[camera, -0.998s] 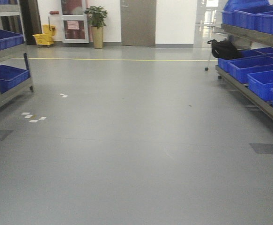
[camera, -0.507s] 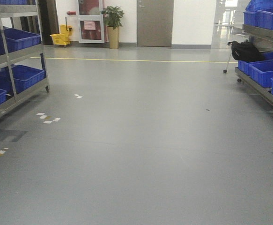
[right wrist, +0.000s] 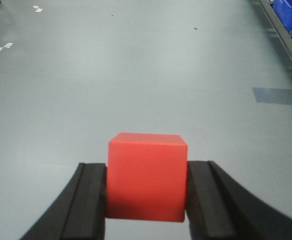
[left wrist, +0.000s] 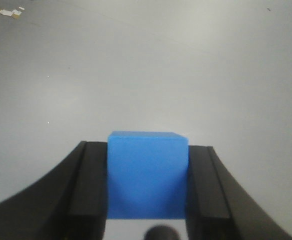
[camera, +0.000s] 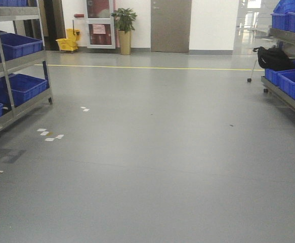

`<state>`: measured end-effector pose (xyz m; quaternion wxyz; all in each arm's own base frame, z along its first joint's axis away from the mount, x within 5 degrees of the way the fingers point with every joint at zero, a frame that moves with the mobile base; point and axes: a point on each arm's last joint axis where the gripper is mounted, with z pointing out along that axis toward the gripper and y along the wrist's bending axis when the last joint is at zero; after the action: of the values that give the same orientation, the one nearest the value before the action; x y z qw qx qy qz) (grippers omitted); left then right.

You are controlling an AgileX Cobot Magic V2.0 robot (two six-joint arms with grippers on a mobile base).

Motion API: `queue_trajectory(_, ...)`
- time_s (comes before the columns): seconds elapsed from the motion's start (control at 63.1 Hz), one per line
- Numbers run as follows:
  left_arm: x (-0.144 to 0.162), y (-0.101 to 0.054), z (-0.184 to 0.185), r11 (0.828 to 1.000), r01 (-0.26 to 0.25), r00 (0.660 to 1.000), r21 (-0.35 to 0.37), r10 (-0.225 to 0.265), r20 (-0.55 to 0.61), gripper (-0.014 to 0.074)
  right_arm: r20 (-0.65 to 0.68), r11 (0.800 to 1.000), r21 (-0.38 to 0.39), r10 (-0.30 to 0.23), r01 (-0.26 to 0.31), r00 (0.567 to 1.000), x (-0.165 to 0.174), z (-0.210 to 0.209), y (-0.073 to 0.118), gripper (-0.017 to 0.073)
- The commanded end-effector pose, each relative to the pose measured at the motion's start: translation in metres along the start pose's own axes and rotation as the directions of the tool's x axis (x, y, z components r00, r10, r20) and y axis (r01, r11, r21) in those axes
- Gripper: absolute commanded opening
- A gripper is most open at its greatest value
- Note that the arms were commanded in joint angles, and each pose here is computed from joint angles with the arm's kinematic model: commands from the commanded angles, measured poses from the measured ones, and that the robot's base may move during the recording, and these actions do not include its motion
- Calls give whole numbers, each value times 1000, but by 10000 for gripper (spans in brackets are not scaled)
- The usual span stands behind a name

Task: Sort and place red and blue blocks on shelf
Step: 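Drive the base down the aisle holding both cubes, then turn the base toward the shelf rack of blue bins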

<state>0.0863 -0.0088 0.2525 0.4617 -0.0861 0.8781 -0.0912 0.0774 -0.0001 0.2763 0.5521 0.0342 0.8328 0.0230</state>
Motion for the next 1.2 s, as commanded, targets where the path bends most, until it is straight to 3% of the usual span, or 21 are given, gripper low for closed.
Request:
queue_trajectory(0.0, -15, -5, -5, 999, 5, 995, 36, -8, 102, 125, 104, 1000, -1, -11, 11, 995, -16, -4, 1, 60)
queue_trajectory(1.188, -15, -5, -5, 999, 5, 995, 36, -8, 102, 125, 103, 1000, -1, -11, 11, 995, -16, -4, 1, 60)
